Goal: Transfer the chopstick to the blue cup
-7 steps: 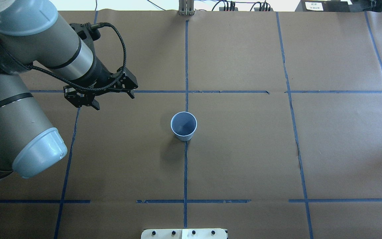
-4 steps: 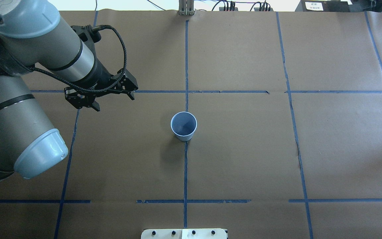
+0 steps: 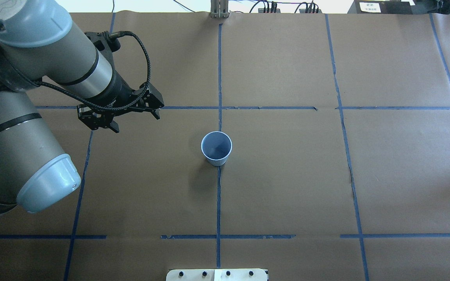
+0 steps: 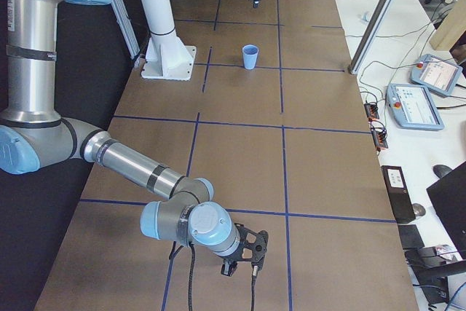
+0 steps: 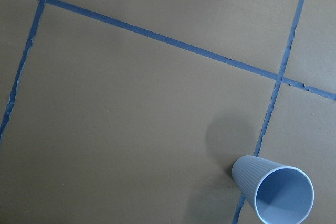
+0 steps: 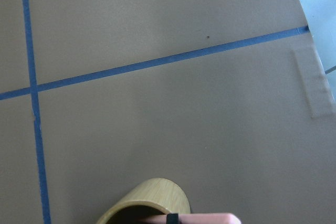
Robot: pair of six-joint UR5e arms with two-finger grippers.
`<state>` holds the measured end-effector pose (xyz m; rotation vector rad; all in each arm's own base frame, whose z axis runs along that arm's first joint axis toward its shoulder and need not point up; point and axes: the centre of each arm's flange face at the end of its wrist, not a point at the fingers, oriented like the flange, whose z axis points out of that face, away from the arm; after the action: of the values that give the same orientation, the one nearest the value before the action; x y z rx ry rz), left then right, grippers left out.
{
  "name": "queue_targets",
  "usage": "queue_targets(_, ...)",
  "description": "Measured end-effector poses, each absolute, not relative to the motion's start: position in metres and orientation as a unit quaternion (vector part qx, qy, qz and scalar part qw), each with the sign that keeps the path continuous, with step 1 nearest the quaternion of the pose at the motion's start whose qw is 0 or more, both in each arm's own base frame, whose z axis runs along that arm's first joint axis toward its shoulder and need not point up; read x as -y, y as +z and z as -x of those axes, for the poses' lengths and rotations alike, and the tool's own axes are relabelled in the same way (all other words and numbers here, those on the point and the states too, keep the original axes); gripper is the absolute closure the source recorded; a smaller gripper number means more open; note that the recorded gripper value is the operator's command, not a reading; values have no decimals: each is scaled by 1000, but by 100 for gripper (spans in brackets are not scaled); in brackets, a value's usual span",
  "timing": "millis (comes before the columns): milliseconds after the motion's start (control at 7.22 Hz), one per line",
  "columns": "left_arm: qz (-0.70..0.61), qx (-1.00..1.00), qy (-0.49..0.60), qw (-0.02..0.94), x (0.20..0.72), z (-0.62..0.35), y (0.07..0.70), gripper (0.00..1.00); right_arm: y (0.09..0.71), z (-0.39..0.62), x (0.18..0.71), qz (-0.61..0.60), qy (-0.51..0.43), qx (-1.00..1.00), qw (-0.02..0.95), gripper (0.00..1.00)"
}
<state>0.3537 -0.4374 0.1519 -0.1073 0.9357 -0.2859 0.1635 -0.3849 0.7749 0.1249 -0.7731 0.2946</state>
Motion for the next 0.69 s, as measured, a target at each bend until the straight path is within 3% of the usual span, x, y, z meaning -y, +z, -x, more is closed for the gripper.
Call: queue_targets(693,52,-450,-134,881,436,-357,152,0,769,-167,396,-65,149,371,914,74)
